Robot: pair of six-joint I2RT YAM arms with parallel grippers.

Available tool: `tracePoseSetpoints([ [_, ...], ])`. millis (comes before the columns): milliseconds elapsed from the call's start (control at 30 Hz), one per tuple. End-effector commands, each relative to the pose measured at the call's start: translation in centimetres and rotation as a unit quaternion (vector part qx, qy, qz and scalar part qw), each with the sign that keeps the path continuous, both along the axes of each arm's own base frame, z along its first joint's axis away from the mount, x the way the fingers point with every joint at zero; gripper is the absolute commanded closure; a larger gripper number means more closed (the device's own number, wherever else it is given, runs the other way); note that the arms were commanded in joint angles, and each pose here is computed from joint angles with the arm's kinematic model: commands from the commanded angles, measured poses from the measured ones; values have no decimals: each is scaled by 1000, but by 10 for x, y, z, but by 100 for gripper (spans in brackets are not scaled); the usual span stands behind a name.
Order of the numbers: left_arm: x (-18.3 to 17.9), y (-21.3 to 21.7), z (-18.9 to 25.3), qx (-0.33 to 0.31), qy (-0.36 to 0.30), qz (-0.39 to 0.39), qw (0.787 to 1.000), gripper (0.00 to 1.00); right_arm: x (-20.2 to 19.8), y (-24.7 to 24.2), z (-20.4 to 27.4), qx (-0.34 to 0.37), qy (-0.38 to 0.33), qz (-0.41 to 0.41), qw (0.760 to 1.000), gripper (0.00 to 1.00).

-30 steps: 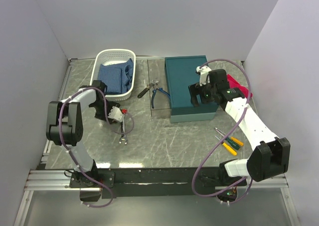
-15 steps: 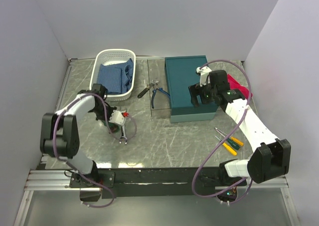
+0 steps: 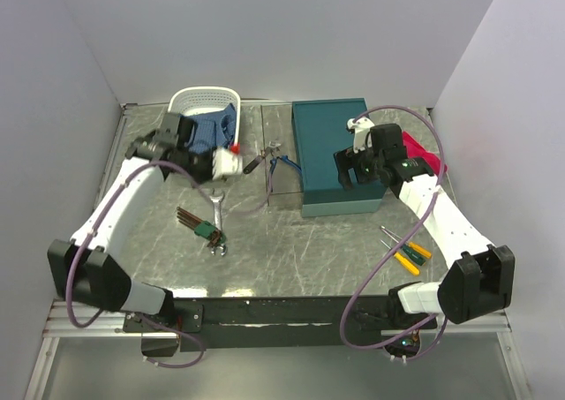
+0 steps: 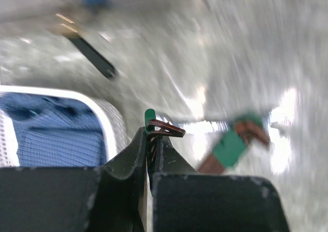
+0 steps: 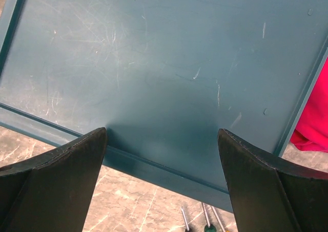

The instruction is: Sort the tools into containers

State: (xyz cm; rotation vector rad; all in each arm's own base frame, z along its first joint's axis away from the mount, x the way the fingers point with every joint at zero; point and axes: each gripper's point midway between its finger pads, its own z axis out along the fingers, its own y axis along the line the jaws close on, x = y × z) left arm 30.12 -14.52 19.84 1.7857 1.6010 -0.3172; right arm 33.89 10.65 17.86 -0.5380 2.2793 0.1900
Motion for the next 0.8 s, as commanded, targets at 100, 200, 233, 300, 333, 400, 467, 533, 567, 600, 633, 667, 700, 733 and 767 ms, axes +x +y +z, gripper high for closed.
tracePoseSetpoints([
  [100,32,-48,73,-148,83,83,982,99,-13,-5,8,-8,-18,4,1000,4],
  [200,43,-57,92,-184,86,105,974,99,-18,-7,9,-8,-24,2,1000,4],
  [233,49,-63,101,-202,84,107,970,99,-19,-7,9,-7,-24,1,1000,4],
  [300,54,-79,115,-245,133,126,952,99,-22,-7,10,-3,-25,1,1000,4],
  [333,54,-87,119,-259,152,128,945,99,-22,-7,10,-2,-25,1,1000,4],
  [400,61,-106,129,-309,224,150,912,99,-23,-6,10,0,-25,3,1000,4],
  [467,74,-118,140,-352,251,155,888,99,-23,-7,12,0,-27,1,1000,4],
  [533,79,-132,134,-380,343,199,836,99,-23,-6,12,1,-27,2,1000,4],
  [567,83,-137,135,-393,390,234,799,99,-23,-6,14,2,-29,2,1000,4],
  [600,95,-143,130,-405,400,240,786,99,-23,-6,13,2,-28,1,1000,4],
  [633,100,-147,127,-410,418,254,770,99,-23,-6,14,4,-28,1,1000,4],
  [667,105,-150,125,-415,451,280,739,99,-24,-5,14,5,-28,2,1000,4],
  [700,113,-155,115,-413,468,292,725,99,-25,-6,13,5,-27,2,1000,4],
  [733,113,-159,112,-410,486,290,715,99,-25,-6,15,6,-30,1,1000,4],
  [767,116,-162,109,-409,508,304,694,99,-26,-5,13,6,-29,2,1000,4],
])
